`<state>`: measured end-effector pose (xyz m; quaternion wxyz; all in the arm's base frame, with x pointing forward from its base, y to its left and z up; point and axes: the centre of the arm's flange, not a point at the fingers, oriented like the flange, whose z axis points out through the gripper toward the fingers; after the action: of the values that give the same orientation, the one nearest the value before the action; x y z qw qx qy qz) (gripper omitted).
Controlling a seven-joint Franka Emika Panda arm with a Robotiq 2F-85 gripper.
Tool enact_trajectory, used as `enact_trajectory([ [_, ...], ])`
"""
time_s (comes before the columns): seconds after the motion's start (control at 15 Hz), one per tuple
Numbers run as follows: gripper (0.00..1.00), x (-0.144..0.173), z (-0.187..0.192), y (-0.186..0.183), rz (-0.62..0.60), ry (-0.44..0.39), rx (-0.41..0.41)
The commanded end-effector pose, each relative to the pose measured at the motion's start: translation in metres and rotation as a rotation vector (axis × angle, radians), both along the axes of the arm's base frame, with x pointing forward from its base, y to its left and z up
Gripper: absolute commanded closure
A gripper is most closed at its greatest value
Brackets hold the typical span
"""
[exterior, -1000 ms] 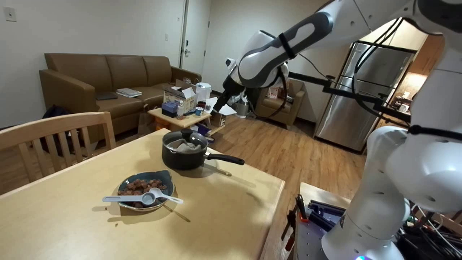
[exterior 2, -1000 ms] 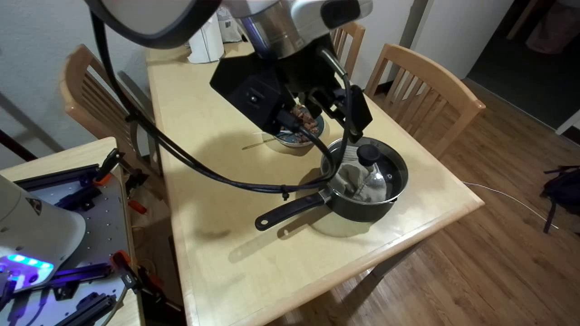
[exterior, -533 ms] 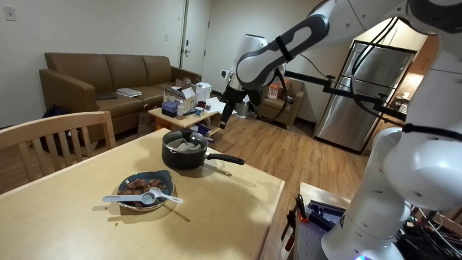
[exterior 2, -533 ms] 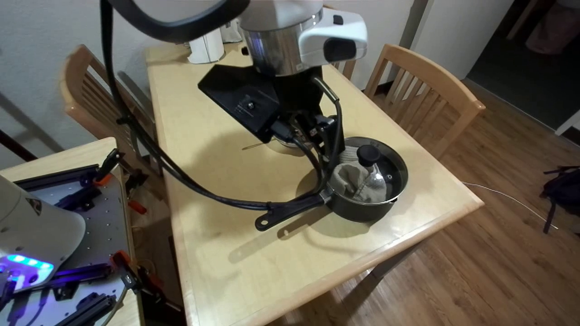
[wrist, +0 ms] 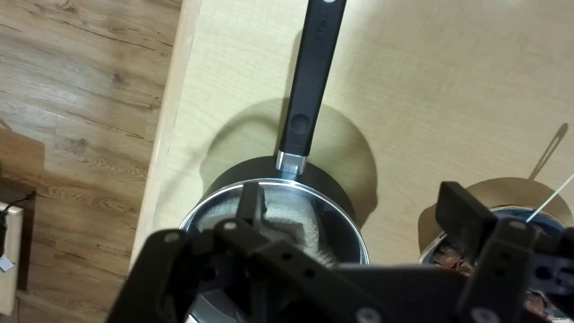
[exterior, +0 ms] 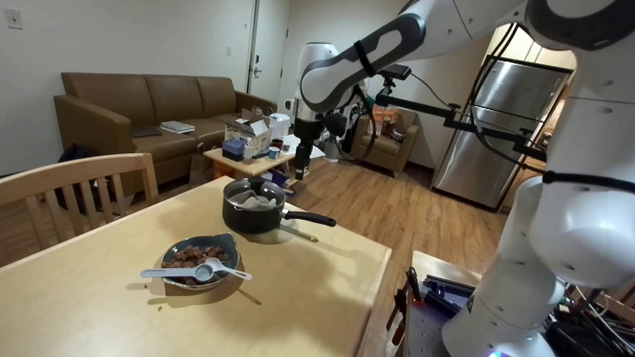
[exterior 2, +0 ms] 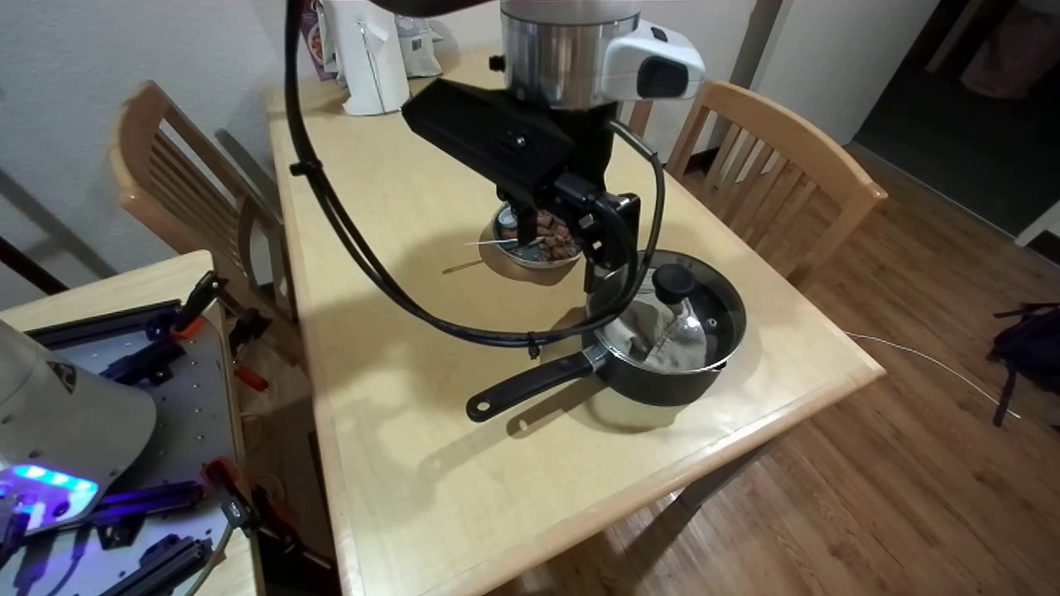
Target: Remove the glass lid from the black pot on the right, place the grey measuring spoon inside the black pot
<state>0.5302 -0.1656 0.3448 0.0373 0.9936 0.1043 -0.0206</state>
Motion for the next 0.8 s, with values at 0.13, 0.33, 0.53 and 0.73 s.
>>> enact_trajectory([
  [0.13,0.00,0.042,-0.006,0.003,0.052,-0.054,0.009],
  [0.33,0.00,0.074,-0.004,-0.001,0.034,-0.065,0.035],
  [0.53,0.00,0.094,0.001,-0.023,-0.022,-0.077,0.061],
  [0.73,0.00,0.102,0.004,-0.059,-0.089,-0.078,0.116],
])
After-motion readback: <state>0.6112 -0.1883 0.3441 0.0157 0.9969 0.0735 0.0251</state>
